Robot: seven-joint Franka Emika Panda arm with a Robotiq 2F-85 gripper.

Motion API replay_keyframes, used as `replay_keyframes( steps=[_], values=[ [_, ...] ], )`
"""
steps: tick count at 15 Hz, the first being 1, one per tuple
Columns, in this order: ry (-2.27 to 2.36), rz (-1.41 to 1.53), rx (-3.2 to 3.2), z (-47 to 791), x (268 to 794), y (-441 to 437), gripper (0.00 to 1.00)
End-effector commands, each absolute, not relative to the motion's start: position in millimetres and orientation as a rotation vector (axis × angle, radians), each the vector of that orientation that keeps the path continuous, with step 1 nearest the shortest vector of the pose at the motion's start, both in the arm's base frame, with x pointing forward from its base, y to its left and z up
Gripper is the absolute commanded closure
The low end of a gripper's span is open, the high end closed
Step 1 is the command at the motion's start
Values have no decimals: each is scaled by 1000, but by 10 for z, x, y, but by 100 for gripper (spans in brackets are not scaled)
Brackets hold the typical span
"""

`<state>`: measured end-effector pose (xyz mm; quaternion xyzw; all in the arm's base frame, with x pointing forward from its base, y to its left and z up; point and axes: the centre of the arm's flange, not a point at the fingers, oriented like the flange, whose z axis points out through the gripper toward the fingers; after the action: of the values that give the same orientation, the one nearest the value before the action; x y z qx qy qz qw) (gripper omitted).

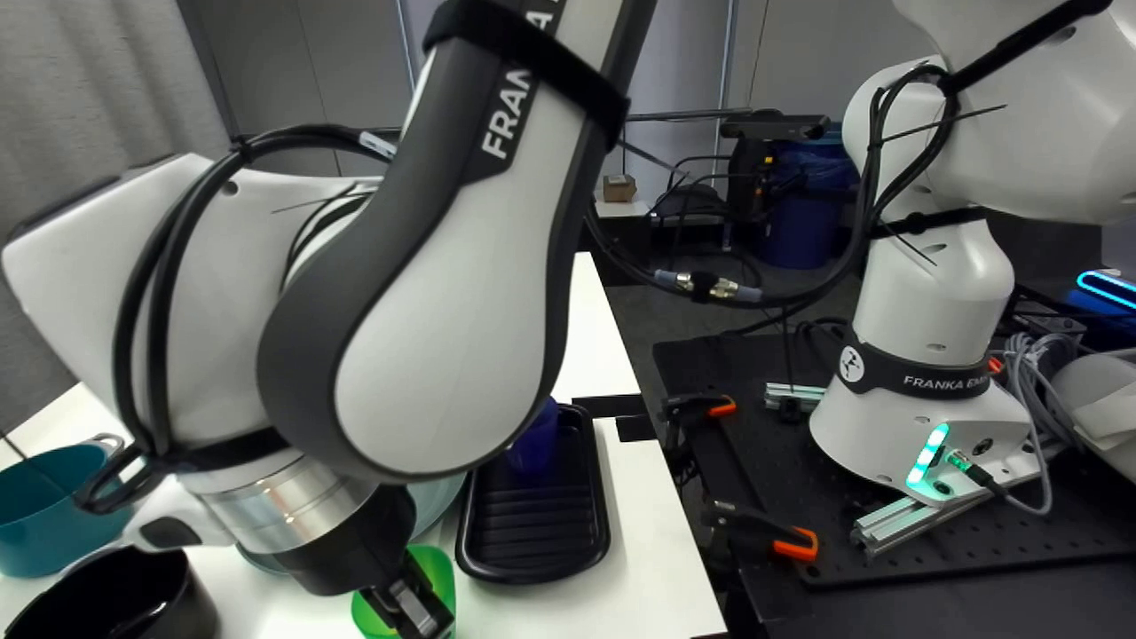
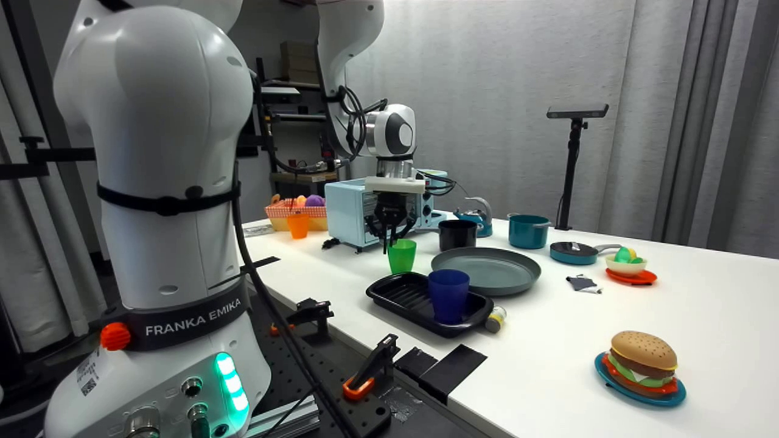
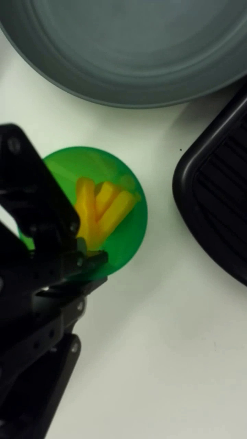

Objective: Pick up the green cup from the table and pour its contents in the grey plate.

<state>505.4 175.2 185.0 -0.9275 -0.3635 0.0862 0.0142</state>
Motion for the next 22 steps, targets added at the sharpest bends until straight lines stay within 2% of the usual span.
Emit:
replay_keyframes(
  steps=[1, 7, 13, 22],
  values=[
    [-1174, 198, -2898, 2019, 5046, 1796, 98],
    [-1252, 65, -2937, 2382, 5083, 1733, 99],
    [-1312, -152, -3009, 2781, 5346, 1513, 99],
    [-1179, -419, -3075, 3065, 5705, 1063, 99]
  ],
)
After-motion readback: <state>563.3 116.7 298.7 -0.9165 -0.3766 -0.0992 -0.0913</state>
